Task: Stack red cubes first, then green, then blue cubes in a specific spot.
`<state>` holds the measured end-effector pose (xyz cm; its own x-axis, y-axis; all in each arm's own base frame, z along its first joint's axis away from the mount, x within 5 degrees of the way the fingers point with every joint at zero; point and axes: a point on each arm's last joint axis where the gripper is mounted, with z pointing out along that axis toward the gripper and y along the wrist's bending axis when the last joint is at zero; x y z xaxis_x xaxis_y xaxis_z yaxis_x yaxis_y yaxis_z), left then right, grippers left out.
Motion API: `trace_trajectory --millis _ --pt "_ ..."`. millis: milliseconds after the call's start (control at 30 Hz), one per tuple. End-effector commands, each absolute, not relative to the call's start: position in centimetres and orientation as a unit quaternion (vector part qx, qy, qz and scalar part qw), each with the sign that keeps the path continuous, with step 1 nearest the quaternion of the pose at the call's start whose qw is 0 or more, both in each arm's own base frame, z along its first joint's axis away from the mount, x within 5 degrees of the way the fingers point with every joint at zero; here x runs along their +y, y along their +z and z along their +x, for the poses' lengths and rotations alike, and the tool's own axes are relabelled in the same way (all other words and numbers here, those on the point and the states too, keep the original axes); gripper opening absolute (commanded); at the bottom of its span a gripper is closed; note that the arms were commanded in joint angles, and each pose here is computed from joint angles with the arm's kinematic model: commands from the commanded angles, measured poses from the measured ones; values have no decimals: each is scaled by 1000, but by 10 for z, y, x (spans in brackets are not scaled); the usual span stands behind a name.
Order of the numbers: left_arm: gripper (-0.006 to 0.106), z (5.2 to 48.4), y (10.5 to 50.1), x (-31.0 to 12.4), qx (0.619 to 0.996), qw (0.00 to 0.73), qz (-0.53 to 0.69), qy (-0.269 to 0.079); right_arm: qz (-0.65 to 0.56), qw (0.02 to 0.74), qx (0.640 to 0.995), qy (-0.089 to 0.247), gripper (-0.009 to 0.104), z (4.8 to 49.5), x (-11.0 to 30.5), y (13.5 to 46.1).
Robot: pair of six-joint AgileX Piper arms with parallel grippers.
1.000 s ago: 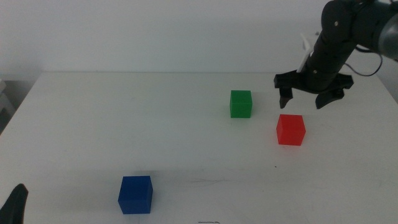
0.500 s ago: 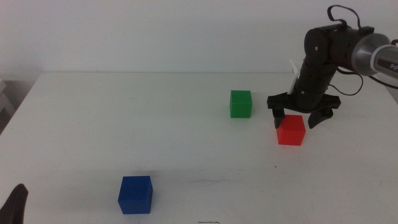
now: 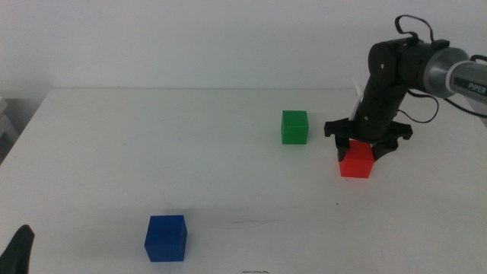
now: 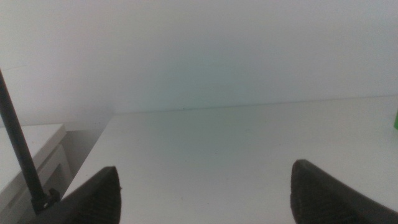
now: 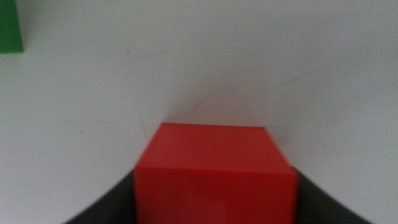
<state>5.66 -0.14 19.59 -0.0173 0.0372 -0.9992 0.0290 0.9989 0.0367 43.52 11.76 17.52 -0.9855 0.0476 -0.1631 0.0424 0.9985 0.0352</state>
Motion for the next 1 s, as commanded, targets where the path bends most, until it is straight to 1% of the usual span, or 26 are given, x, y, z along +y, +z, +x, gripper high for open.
trace_trajectory --millis 0,33,100,133,200,300,400,567,733,967 --pt "94 55 206 -2 676 736 20 -2 26 124 991 31 39 437 118 206" --pt "94 55 206 -2 676 736 20 -2 26 123 992 31 35 437 118 205" --pt "94 55 206 -2 676 736 20 -2 26 123 992 31 23 437 118 207" --pt "94 55 206 -2 676 736 20 -2 24 123 992 26 9 434 116 212" --pt "94 55 206 -2 676 736 20 -2 18 126 992 19 -1 429 117 222" --pt "94 55 206 -2 676 736 20 -2 18 135 991 16 -1 413 120 240" --pt "94 55 206 -2 676 736 20 -2 30 142 989 23 -1 394 128 251" --pt "94 55 206 -2 676 736 20 -2 8 145 989 34 -1 371 165 263" --pt "94 55 206 -2 676 736 20 -2 8 143 988 50 -1 359 207 261" --pt "94 55 206 -2 676 736 20 -2 9 141 988 66 -1 350 250 256"
